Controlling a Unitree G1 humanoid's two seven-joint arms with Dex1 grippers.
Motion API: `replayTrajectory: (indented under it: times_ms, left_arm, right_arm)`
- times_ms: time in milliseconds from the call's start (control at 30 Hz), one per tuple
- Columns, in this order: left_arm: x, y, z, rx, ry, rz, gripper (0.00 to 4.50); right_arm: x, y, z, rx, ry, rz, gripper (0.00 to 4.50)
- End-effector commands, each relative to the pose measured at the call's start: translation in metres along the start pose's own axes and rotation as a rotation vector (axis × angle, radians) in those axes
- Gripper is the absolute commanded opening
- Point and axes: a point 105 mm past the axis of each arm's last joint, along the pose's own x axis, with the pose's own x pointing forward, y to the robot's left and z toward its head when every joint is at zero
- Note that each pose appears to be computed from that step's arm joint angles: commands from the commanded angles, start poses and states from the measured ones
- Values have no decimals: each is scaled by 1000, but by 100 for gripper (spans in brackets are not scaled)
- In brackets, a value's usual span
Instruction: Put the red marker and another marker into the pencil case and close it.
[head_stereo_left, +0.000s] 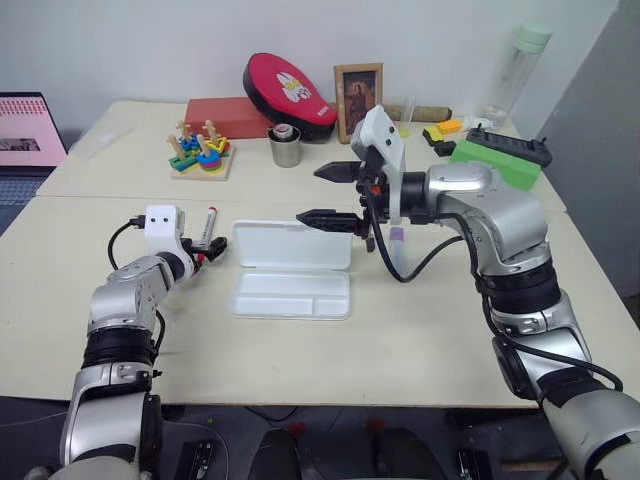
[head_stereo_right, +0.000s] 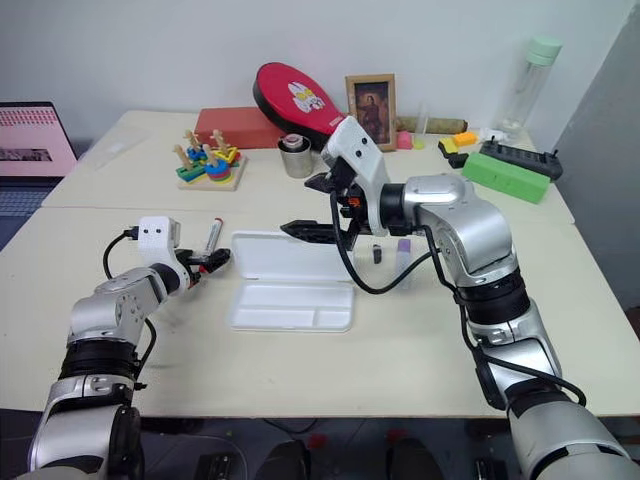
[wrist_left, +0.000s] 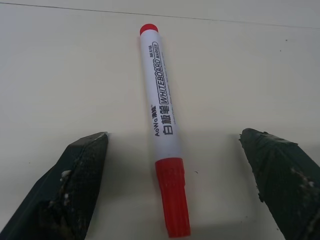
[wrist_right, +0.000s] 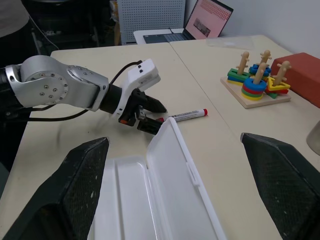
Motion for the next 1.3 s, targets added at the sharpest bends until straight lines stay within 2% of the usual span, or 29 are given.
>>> replayTrajectory:
  times_ms: [33,67,100,133,233,400,600,767,833,900,933,1000,1067,1200,1300]
  left_arm:
    - [2,-1,5,11,-13,-1,373]
    - [2,-1,4,12,-10,-1,373]
    - [1,-1,4,11,-10,-1,330]
    - [1,0,4,12,-11,-1,324]
    - [0,1,6,11,-20,1,251]
    - [0,0,8,8,-31,2,168]
    - [1,-2,9,7,-40,0,45]
    - [-2,3,18,3,-81,24,43]
    - [-7,1,42,21,-188,8,43]
    - [-18,-11,78,19,-355,-63,43]
    - [-30,-23,102,34,-455,-141,43]
    - [-52,-47,135,87,-579,-291,43]
    - [-76,-81,152,233,-632,-500,43]
    - [-98,-125,139,470,-544,-804,43]
    - [-104,-143,109,634,-350,-984,43]
  right_arm:
    - [-5,6,22,-64,-55,17,450]
    - [-5,6,22,-65,-55,16,450]
    - [-5,6,22,-65,-55,17,450]
    - [-5,7,22,-66,-54,17,450]
    - [-5,7,21,-67,-54,18,450]
    - [-4,7,21,-66,-53,22,450]
    - [-4,8,20,-66,-53,28,450]
    - [-5,7,18,-67,-53,25,450]
    - [-7,6,19,-75,-65,21,450]
    - [-14,7,26,-93,-105,32,450]
    - [-22,9,32,-112,-130,47,450]
    - [-37,8,39,-140,-154,54,450]
    - [-56,2,40,-148,-146,34,450]
    - [-74,5,33,-141,-119,34,450]
    - [-81,10,20,-113,-80,33,450]
